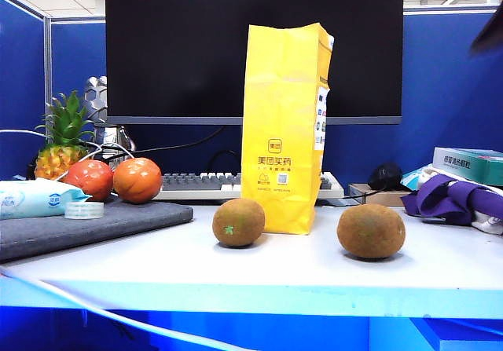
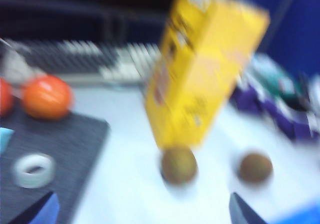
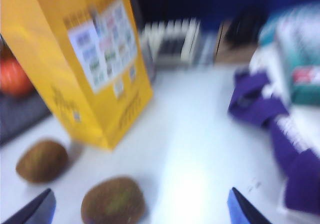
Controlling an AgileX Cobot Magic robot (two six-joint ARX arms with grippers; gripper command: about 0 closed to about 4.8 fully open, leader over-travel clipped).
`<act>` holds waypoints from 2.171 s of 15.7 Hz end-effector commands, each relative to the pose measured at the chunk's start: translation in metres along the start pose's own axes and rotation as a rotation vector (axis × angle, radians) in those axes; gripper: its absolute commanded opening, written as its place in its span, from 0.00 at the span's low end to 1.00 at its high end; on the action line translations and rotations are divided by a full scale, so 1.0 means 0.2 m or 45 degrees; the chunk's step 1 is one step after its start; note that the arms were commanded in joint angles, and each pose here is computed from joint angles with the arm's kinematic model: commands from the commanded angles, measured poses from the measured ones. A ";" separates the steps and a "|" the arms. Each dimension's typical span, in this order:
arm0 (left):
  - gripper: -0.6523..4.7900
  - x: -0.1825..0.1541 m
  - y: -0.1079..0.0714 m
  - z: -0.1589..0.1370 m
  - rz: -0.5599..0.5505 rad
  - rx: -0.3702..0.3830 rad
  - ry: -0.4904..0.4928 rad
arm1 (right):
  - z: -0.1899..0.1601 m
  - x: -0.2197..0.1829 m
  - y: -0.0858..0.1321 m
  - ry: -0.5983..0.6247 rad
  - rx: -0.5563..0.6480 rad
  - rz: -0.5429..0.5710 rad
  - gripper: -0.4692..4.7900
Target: Pick up the kiwifruit and throw it into the yellow paper bag.
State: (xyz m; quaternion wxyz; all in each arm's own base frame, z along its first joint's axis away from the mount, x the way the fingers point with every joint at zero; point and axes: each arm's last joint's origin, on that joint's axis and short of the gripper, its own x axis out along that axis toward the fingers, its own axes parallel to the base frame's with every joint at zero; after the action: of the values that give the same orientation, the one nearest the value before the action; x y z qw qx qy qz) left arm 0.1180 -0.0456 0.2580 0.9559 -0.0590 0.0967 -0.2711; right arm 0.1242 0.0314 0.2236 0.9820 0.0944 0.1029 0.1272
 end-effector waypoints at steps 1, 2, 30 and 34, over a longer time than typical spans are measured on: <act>1.00 0.09 -0.01 0.10 -0.166 0.165 0.098 | 0.06 0.12 0.02 0.148 0.004 0.098 1.00; 1.00 0.13 -0.01 0.12 -0.211 0.200 0.152 | 0.07 0.18 0.03 0.224 0.013 0.145 1.00; 1.00 0.25 -0.26 0.12 -0.533 0.250 0.427 | -0.14 0.83 0.01 0.829 -0.033 0.340 0.42; 1.00 0.26 -0.25 0.13 -0.424 0.275 0.388 | 0.05 0.84 0.04 0.741 -0.063 0.324 0.42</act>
State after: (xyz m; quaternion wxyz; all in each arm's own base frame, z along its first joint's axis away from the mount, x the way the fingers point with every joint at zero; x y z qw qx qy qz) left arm 0.1384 -0.1139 0.2799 0.8580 0.0674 0.2171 -0.4607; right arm 0.2802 0.0821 0.1856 0.8790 0.0476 0.3873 0.2739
